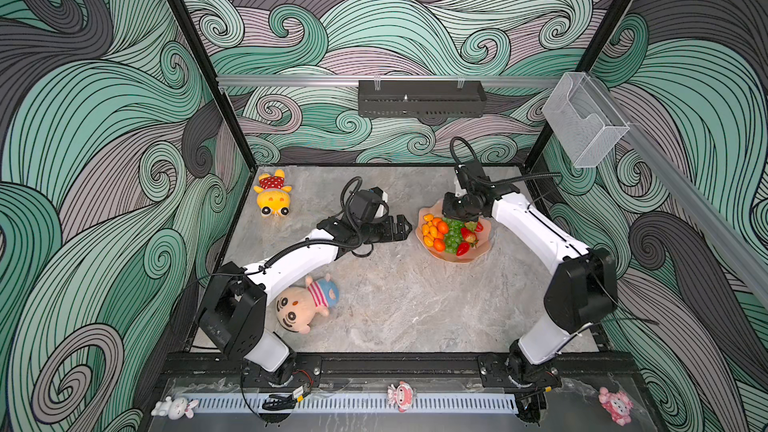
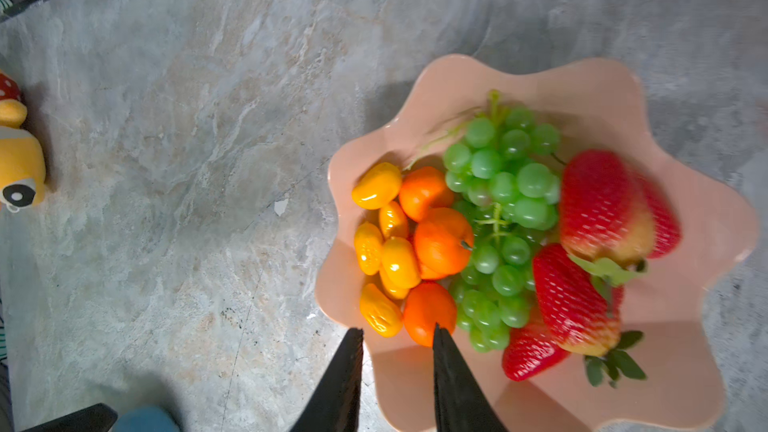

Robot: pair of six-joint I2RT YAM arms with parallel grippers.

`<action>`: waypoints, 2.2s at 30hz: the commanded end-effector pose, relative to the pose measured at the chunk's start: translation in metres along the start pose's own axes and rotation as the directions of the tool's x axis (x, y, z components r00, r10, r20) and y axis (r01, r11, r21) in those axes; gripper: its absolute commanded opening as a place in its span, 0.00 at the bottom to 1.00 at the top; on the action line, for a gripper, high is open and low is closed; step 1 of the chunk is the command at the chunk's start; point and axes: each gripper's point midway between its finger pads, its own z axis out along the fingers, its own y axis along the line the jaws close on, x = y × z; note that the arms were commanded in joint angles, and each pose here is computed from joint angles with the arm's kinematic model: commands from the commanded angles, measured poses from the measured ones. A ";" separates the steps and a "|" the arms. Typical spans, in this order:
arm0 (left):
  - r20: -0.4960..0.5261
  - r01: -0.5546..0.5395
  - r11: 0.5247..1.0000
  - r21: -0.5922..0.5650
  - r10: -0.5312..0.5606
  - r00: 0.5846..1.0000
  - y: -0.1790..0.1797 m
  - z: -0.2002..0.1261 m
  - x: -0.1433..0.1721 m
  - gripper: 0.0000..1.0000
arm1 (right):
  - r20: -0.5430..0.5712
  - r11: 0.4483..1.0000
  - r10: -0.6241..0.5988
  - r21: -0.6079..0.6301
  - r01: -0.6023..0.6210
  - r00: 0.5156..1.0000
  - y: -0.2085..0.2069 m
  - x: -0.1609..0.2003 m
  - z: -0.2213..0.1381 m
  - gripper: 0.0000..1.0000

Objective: Arrange fruit in a fruit bowl
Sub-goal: Place the fruit in the fruit bowl, then move the fruit bowl to the top-center of the table.

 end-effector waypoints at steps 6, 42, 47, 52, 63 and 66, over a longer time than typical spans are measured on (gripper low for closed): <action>-0.048 -0.130 0.991 0.028 0.131 0.990 -0.047 0.029 0.018 0.99 | 0.065 0.957 0.196 0.203 -0.205 0.978 -0.108 0.027 -0.023 0.28; -0.080 -0.187 0.980 -0.073 0.182 0.980 -0.053 0.047 0.029 0.99 | -0.181 0.915 0.394 0.172 -0.365 0.901 -0.146 0.028 0.084 0.23; -0.041 -0.136 0.979 -0.152 0.131 0.991 -0.025 0.034 0.019 0.99 | -0.195 0.937 0.342 0.148 -0.318 0.919 -0.117 0.025 0.090 0.23; -0.016 -0.076 0.977 -0.197 0.074 0.997 0.004 0.019 0.011 0.99 | -0.216 0.956 0.288 0.126 -0.266 0.933 -0.084 0.024 0.101 0.23; 0.046 0.024 0.967 -0.253 -0.013 0.999 0.053 -0.017 -0.007 0.99 | -0.256 0.986 0.168 0.063 -0.157 0.952 -0.011 0.022 0.129 0.23; 0.060 0.044 0.966 -0.255 -0.030 0.998 0.062 -0.025 -0.010 0.99 | -0.261 0.990 0.139 0.035 -0.135 0.955 0.007 0.020 0.132 0.23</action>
